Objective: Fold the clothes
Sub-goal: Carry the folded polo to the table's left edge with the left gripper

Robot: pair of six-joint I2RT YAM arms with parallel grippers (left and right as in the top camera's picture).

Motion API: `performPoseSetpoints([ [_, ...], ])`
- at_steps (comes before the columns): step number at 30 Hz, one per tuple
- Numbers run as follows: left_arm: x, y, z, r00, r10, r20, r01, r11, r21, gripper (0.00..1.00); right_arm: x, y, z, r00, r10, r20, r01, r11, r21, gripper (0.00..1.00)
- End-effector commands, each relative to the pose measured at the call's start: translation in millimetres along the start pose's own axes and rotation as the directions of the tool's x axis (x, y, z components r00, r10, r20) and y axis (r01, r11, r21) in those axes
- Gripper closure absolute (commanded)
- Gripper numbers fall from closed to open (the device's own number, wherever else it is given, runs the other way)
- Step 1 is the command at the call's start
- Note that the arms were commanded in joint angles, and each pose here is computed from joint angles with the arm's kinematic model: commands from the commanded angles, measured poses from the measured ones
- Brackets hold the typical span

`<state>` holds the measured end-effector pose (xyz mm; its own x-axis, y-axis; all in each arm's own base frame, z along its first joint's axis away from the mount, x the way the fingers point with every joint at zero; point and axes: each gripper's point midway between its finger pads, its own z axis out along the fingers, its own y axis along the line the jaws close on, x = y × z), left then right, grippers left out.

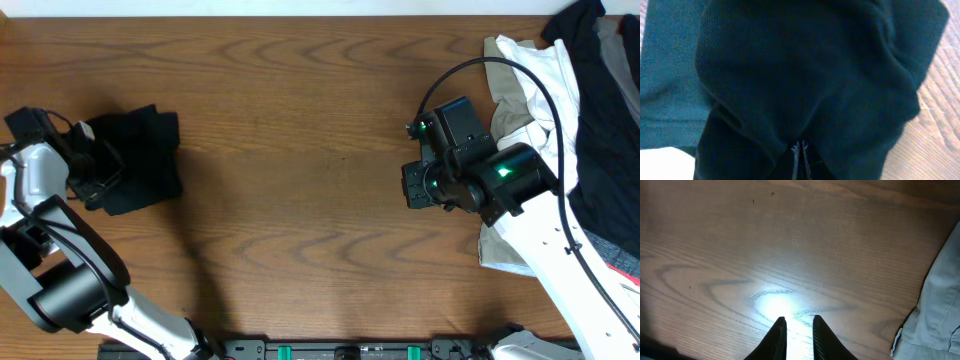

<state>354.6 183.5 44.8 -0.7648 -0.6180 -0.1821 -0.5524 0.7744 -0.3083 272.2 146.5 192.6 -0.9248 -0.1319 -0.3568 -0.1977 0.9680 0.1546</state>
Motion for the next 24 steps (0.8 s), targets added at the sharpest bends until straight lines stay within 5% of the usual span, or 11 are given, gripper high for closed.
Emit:
performPoseSetpoints([
  [1,9.5,14.8,20.8,0.998,-0.042,-0.055,0.040,0.999,-0.026,0.94,-1.6,-5.0,-3.2,1.000,0.018,0.016,-0.018,1.000,0.016,0.83],
  [16,21.9,78.7,71.6,0.975,-0.190,-0.119,0.181,0.980,-0.084,0.93,4.8,-10.4,-3.4,1.000,0.019,-0.008,-0.018,0.999,0.044,0.82],
  [21,20.2,89.1,69.3,0.971,-0.215,-0.105,0.206,0.975,-0.087,0.48,4.9,-10.3,-3.4,1.000,0.019,-0.008,-0.018,0.999,0.044,0.82],
  [24,19.6,95.8,67.2,0.955,-0.281,-0.093,0.272,0.958,-0.094,0.43,5.2,-10.6,-3.4,1.000,0.019,-0.010,-0.019,0.999,0.045,0.82],
])
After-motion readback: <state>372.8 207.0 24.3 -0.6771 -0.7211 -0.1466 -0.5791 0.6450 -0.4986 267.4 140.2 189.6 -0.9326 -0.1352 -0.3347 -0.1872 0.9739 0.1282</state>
